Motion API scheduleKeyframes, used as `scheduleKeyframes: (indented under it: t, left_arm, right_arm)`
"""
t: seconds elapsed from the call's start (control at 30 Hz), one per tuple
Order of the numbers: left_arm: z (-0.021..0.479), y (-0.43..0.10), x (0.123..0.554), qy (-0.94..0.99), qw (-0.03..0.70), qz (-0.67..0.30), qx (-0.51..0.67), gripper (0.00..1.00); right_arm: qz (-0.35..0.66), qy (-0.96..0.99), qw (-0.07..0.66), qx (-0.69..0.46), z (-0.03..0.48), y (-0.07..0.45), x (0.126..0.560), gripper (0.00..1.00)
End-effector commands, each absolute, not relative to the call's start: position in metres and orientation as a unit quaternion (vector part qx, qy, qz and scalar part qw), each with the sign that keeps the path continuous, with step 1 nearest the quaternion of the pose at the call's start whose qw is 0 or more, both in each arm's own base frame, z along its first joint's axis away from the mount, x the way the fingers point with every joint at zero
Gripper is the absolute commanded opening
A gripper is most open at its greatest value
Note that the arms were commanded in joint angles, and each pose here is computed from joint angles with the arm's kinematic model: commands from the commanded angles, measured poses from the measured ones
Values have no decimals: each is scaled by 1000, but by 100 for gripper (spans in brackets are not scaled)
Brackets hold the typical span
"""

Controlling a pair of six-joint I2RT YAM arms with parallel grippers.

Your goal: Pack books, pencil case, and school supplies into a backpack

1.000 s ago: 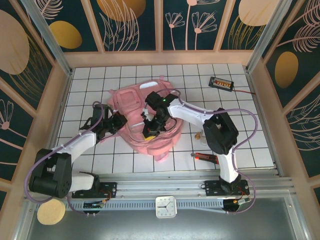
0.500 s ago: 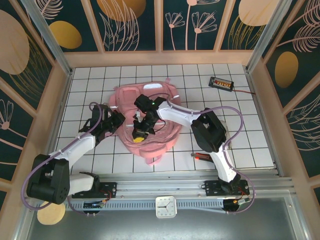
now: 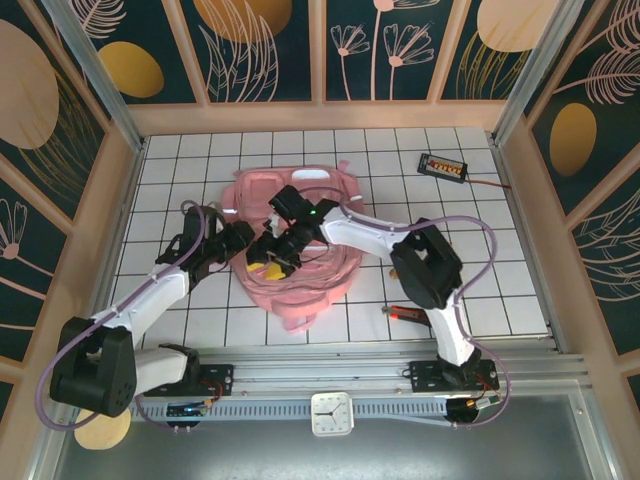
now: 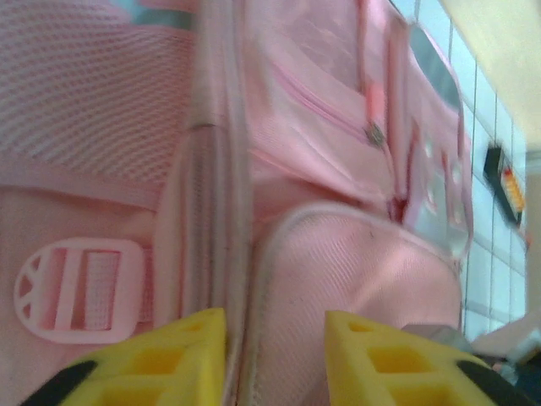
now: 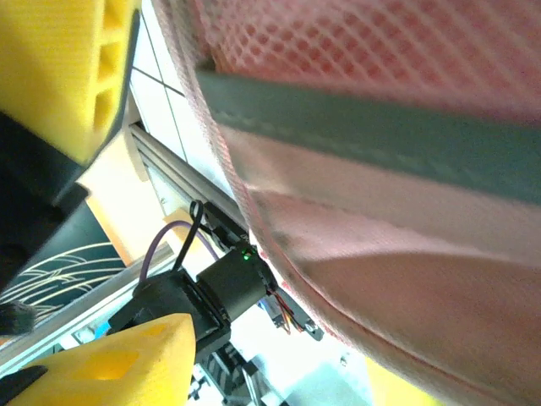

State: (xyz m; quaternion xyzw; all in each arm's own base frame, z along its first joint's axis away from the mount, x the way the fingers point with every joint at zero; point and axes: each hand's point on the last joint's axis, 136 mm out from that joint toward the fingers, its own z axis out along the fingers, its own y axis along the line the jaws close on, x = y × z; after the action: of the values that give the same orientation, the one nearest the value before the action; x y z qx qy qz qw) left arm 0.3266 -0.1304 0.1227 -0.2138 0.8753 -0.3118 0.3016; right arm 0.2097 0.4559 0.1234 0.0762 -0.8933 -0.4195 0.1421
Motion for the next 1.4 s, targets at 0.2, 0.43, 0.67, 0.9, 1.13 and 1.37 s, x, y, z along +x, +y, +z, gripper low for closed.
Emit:
scheduleKeyframes:
  t: [0.2,0.43,0.67,0.9,1.13,1.37]
  left_arm:
    - [150,-134,304,904,312,-274,-100,63]
    - [193,-165,300,889,368,-257,87,68]
    - [166,-230,267,866,311,-199,338,99]
    - [136,-263,260,846,265,-154,437,99]
    - [117,-271,279,850,243,-90,458,97]
    - [105,-278,282,840,238,-45,486,95]
  right_arm:
    - [-422,-906,32,-8,143,365,231,57]
    - [-399,-915,-16,-55,138,322,257,58]
    - [-343,-923,-120,-124,155,247,286,69]
    - [-316,-923,-167,-139,171,211,288,73]
    - [-329,-916,-173,-150,173,207,280,73]
    - [-331,-913,-182,-153,177,205,282,73]
